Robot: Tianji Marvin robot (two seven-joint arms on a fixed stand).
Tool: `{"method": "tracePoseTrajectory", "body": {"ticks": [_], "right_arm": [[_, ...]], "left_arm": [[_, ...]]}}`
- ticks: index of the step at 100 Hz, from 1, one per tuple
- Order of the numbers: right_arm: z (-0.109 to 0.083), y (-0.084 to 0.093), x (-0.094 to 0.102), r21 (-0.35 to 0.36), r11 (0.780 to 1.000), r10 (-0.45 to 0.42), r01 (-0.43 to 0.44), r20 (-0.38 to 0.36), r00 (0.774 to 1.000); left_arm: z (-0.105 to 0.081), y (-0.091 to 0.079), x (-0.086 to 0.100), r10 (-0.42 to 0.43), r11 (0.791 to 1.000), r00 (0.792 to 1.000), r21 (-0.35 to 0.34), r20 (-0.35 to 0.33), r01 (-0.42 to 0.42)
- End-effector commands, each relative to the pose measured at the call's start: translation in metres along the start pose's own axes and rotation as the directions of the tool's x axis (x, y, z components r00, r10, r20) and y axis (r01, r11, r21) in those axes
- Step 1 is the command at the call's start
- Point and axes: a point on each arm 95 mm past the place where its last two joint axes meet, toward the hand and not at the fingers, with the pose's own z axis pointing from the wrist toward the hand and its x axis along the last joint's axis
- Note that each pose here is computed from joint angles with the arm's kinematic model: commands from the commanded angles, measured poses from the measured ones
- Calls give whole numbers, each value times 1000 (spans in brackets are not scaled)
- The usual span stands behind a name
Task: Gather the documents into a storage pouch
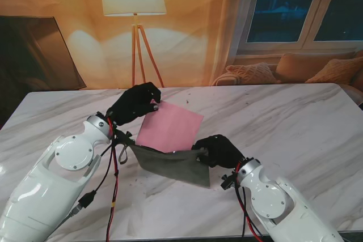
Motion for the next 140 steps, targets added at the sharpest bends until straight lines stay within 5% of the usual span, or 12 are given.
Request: {"method": "tracePoseTrajectory", "body": {"ticks": [1,91,140], "right_arm": [[1,-1,3,1,1000,12,-12,4,1000],[2,-5,3,-7,1000,26,-26,15,1000],[3,-7,3,-12,1000,27,-27,19,999]], "left_arm": [[-1,3,0,9,1000,1000,-28,3,-9],[-6,12,1,-94,994,995,-46,39,95],[-10,15,11,-67,997,998,-43,-17,67]]}}
